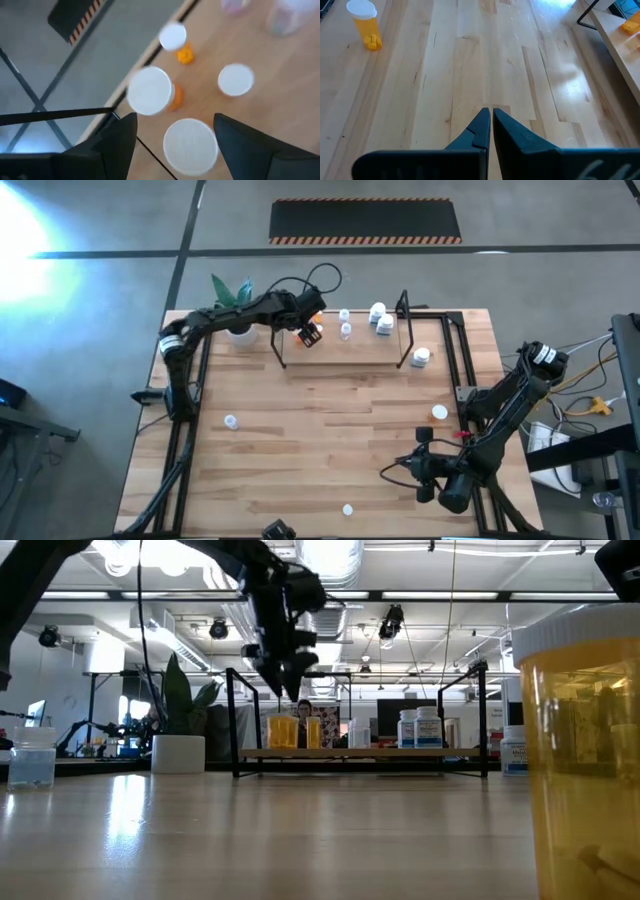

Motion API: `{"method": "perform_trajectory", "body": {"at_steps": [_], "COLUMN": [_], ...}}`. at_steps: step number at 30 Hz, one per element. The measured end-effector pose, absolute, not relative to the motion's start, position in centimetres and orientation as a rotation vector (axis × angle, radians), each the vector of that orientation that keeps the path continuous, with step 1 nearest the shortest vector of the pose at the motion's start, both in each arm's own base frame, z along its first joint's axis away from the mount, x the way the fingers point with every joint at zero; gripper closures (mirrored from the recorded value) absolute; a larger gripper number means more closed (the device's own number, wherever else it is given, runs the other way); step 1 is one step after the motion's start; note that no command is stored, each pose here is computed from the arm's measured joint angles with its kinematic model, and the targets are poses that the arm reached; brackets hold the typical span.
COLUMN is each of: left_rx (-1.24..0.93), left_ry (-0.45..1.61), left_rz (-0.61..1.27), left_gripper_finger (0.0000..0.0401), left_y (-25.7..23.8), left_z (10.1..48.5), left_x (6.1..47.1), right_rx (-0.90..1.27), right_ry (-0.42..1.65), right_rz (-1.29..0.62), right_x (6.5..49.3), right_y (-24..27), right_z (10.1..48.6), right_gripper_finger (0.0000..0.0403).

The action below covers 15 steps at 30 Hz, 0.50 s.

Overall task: Pick and place medicine bottles onto shelf by color
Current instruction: Put the white pill bottle on the shelf aligned with the white pill bottles

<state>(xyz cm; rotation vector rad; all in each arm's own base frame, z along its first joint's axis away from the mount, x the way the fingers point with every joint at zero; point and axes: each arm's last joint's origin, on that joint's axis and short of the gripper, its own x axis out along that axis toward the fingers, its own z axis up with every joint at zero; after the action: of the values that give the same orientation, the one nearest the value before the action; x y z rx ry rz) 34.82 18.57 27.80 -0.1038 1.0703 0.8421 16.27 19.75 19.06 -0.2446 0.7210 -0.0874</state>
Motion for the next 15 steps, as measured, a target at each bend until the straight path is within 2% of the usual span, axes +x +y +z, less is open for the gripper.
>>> {"method": "perform_trajectory", "body": {"at_steps": [8, 15], "left_rx": [-0.054, -0.055], "left_ry": [0.93, 0.934], "left_rz": [0.76, 0.614], "left_gripper_finger": [0.0156, 0.0156], "left_y": [13.7, 5.7], "left_z": [32.6, 33.6], "left_x": [33.8, 33.4], "right_rx": [-0.244, -0.258], "right_ry": [0.72, 0.754], "right_rz": [-0.087, -0.063], "right_x": [16.3, 16.1], "right_y": [19.8, 19.7], "right_z": [19.1, 18.9], "right_gripper_finger": [0.039, 0.039]}}
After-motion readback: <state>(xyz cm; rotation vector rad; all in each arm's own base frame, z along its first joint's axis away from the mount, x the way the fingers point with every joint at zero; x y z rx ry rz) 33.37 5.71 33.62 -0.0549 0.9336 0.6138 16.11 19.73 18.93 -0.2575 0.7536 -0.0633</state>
